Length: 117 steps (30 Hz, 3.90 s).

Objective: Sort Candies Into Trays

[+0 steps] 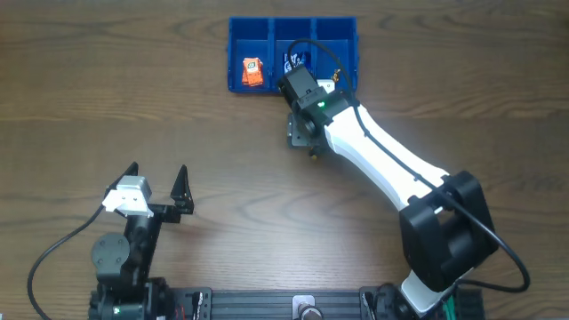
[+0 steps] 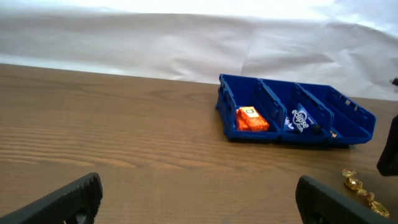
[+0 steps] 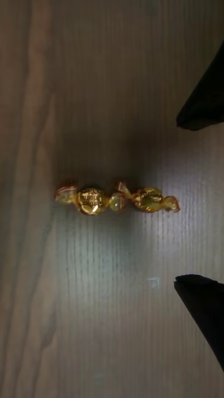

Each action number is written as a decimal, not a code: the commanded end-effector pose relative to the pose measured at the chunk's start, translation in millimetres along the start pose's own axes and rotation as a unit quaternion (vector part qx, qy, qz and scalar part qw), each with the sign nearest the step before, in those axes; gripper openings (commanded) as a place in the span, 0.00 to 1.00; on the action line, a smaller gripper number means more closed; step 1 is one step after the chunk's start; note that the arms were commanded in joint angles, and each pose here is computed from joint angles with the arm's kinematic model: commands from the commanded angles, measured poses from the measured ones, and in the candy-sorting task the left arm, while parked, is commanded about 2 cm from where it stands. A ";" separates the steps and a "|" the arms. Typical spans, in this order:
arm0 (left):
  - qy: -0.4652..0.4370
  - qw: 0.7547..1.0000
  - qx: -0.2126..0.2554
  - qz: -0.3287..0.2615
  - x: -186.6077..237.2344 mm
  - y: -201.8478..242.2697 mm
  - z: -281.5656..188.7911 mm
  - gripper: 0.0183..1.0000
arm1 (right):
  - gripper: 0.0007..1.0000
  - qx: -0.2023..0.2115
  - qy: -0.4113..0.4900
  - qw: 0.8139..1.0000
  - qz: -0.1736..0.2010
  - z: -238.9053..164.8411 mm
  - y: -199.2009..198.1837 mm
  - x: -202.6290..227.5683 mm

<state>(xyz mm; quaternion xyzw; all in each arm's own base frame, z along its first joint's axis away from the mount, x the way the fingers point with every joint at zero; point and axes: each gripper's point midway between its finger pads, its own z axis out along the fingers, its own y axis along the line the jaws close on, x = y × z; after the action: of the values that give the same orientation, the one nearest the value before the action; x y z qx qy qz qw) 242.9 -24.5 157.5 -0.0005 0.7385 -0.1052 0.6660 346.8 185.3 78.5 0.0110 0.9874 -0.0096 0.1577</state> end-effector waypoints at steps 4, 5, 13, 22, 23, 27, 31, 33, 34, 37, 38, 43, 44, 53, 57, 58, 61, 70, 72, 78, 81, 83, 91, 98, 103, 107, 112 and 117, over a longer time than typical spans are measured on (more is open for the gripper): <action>0.025 1.000 0.011 -0.001 16.9 -2.7 1.1 1.00 | 0.76 0.024 0.043 0.998 0.040 41.7 -0.3 17.2; 0.025 1.000 0.011 -0.001 16.9 -2.7 1.1 1.00 | 0.76 0.029 0.049 0.997 0.056 47.0 -1.2 20.7; 0.025 1.000 0.011 -0.001 16.9 -2.7 1.1 1.00 | 0.75 0.022 0.051 0.996 0.071 68.7 -2.7 32.8; 0.025 1.000 0.011 -0.001 16.9 -2.7 1.1 1.00 | 0.69 0.022 0.048 0.996 0.072 86.2 0.5 31.7; 0.025 1.000 0.011 -0.001 16.9 -2.7 1.1 1.00 | 0.66 0.022 0.048 0.996 0.074 86.3 -0.1 31.2; 0.025 1.000 0.011 -0.001 16.9 -2.7 1.1 1.00 | 0.43 0.025 0.051 0.995 0.079 86.8 -3.8 30.9; 0.025 1.000 0.011 -0.001 16.9 -2.7 1.1 1.00 | 0.31 0.028 0.055 0.995 0.080 86.7 -6.5 32.4; 0.025 1.000 0.011 -0.001 16.9 -2.7 1.1 1.00 | 0.27 0.030 0.057 0.995 0.080 86.7 -7.8 33.1; 0.025 1.000 0.011 -0.001 16.9 -2.7 1.1 1.00 | 0.24 0.031 0.058 0.995 0.080 86.6 -8.2 33.6; 0.025 1.000 0.011 -0.001 16.9 -2.7 1.1 1.00 | 0.16 0.033 0.061 0.994 0.079 85.4 -9.2 35.2; 0.025 1.000 0.011 -0.001 16.9 -2.7 1.1 1.00 | 0.15 0.033 0.061 0.995 0.079 83.2 -9.1 35.5; 0.025 1.000 0.011 -0.001 16.9 -2.7 1.1 1.00 | 0.13 0.028 0.014 0.996 0.078 35.2 -14.0 15.3; 0.025 1.000 0.011 -0.001 16.9 -2.7 1.1 1.00 | 0.14 0.034 -0.009 0.996 0.077 19.1 -18.7 5.1; 0.025 1.000 0.011 -0.001 16.9 -2.7 1.1 1.00 | 0.14 0.028 -0.349 0.936 0.031 -106.3 -43.1 -200.4; 0.025 1.000 0.011 -0.001 16.9 -2.7 1.1 1.00 | 0.14 0.049 -0.362 0.931 0.012 -69.9 -47.7 -223.3; 0.025 1.000 0.011 -0.001 16.9 -2.7 1.1 1.00 | 0.14 0.053 -0.360 0.931 0.011 -58.1 -49.8 -226.1; 0.025 1.000 0.011 -0.001 16.9 -2.7 1.1 1.00 | 0.14 0.056 -0.353 0.934 0.011 -33.3 -49.4 -228.5; 0.025 1.000 0.011 -0.001 16.9 -2.7 1.1 1.00 | 0.86 0.042 -0.348 0.937 0.008 -21.3 -46.8 -230.1; 0.025 1.000 0.011 -0.001 16.9 -2.7 1.1 1.00 | 1.00 0.033 -0.346 0.938 0.003 -21.7 -41.1 -228.8; 0.025 1.000 0.011 -0.001 16.9 -2.7 1.1 1.00 | 1.00 0.016 -0.356 0.934 0.005 -109.7 -36.6 -217.9; 0.025 1.000 0.011 -0.001 16.9 -2.7 1.1 1.00 | 1.00 -0.004 -0.277 0.960 0.046 -121.8 -25.8 -160.5; 0.025 1.000 0.011 -0.001 16.9 -2.7 1.1 1.00 | 1.00 -0.005 -0.205 0.978 0.046 -98.5 -13.8 -121.6; 0.025 1.000 0.011 -0.001 16.9 -2.7 1.1 1.00 | 1.00 0.001 -0.063 0.996 0.064 12.0 -3.1 -28.9; 0.025 1.000 0.011 -0.001 16.9 -2.7 1.1 1.00 | 0.98 0.005 -0.040 0.997 0.071 60.9 -3.9 -22.1; 0.025 1.000 0.011 -0.001 16.9 -2.7 1.1 1.00 | 0.95 0.010 -0.028 0.997 0.072 78.0 -5.1 -18.0; 0.025 1.000 0.011 -0.001 16.9 -2.7 1.1 1.00 | 0.92 0.013 -0.026 0.996 0.078 89.1 -7.5 -18.9; 0.025 1.000 0.011 -0.001 16.9 -2.7 1.1 1.00 | 0.77 0.008 -0.037 0.995 0.092 89.5 -5.7 -23.6; 0.025 1.000 0.011 -0.001 16.9 -2.7 1.1 1.00 | 0.60 0.011 -0.031 0.995 0.089 89.8 -6.7 -20.2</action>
<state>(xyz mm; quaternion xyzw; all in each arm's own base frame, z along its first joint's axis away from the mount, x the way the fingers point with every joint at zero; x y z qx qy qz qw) 242.9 -24.5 157.5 -0.0005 0.7385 -0.1052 0.6660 396.8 181.6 5.9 0.0968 0.9760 0.0038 0.1952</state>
